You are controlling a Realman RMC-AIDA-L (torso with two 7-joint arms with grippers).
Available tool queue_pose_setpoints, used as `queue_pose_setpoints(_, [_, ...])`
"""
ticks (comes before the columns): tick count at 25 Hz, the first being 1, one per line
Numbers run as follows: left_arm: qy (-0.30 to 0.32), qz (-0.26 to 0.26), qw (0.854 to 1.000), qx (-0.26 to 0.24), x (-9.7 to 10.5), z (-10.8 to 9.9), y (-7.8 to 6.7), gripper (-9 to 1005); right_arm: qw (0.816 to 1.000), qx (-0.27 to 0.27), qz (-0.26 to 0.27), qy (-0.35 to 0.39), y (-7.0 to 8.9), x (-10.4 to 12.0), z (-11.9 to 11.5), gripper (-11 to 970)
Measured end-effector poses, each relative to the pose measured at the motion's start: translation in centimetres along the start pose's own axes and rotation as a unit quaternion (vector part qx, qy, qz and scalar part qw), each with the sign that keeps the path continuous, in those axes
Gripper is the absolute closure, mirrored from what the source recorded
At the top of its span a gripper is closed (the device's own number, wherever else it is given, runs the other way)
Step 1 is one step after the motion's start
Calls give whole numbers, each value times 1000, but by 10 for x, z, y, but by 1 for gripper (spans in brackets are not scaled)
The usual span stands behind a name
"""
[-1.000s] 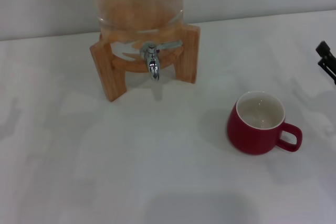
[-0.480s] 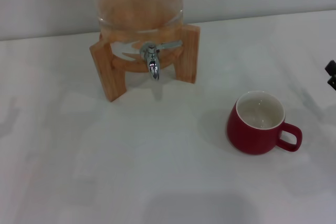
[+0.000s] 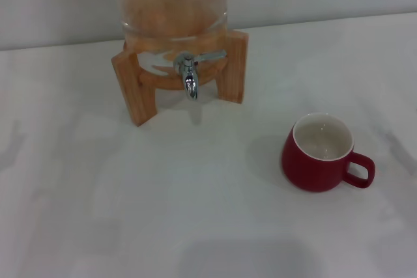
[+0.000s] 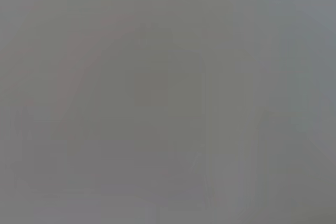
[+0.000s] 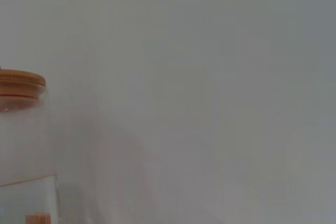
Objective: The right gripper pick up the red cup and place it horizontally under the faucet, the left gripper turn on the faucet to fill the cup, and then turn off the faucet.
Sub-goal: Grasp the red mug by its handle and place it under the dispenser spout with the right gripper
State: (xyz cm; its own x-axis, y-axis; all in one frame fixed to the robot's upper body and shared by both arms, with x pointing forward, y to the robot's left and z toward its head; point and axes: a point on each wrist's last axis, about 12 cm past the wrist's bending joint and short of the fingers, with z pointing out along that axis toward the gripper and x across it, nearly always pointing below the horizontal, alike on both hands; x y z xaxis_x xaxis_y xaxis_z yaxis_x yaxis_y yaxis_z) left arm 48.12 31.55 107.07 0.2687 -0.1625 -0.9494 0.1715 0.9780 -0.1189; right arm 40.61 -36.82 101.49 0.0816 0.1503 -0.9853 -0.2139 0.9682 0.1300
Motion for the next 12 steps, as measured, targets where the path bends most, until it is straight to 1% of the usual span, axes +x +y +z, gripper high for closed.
queue_pose_setpoints(7, [0,0,1000,0,0,0,0,117,1000,-15,0,16,3,3,-9,103])
queue_pose_setpoints(12, [1,0,1000,0,1,-1,0,117,999,-36,2,30,8,6,-13,103])
